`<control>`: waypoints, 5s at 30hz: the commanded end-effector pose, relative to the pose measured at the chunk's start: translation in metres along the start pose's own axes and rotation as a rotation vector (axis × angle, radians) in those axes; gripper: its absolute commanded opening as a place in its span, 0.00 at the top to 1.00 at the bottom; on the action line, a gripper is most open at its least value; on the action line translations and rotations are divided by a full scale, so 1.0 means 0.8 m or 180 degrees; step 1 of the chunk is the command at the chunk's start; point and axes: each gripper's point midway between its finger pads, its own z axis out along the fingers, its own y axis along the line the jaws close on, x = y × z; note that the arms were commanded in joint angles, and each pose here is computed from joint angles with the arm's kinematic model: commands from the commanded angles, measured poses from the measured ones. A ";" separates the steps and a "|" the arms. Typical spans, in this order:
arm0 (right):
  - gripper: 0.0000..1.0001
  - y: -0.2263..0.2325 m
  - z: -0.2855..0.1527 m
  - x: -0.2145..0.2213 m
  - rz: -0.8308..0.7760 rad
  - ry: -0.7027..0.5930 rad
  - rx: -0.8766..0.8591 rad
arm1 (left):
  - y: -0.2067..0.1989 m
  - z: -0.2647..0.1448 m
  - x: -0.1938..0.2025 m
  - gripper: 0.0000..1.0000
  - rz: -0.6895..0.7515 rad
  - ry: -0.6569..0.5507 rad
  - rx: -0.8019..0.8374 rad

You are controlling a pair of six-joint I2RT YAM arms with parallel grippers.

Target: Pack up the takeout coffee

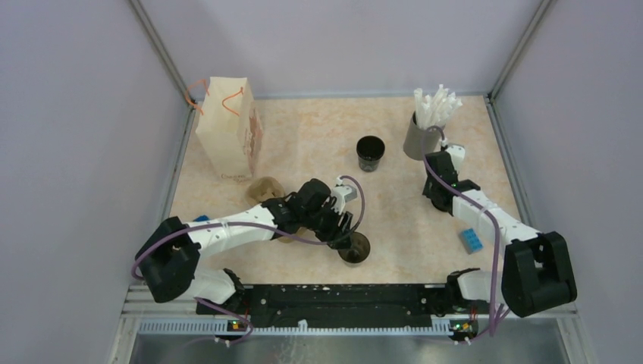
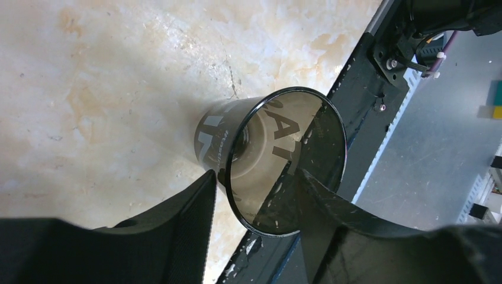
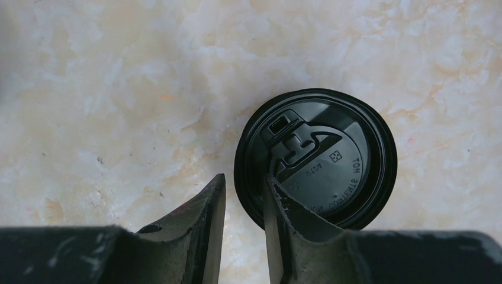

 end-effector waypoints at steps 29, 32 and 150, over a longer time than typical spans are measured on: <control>0.86 0.001 -0.008 -0.028 -0.0061 -0.0094 -0.0203 | -0.004 -0.111 -0.056 0.09 0.0660 -0.0675 -0.0688; 0.91 0.001 -0.010 -0.027 -0.0070 -0.0099 -0.0223 | 0.002 -0.119 -0.042 0.08 0.0753 -0.0630 -0.0741; 1.00 0.155 -0.400 -0.043 0.1278 0.0167 -0.5242 | -0.149 -0.134 -0.202 0.01 0.0548 -0.2578 0.1200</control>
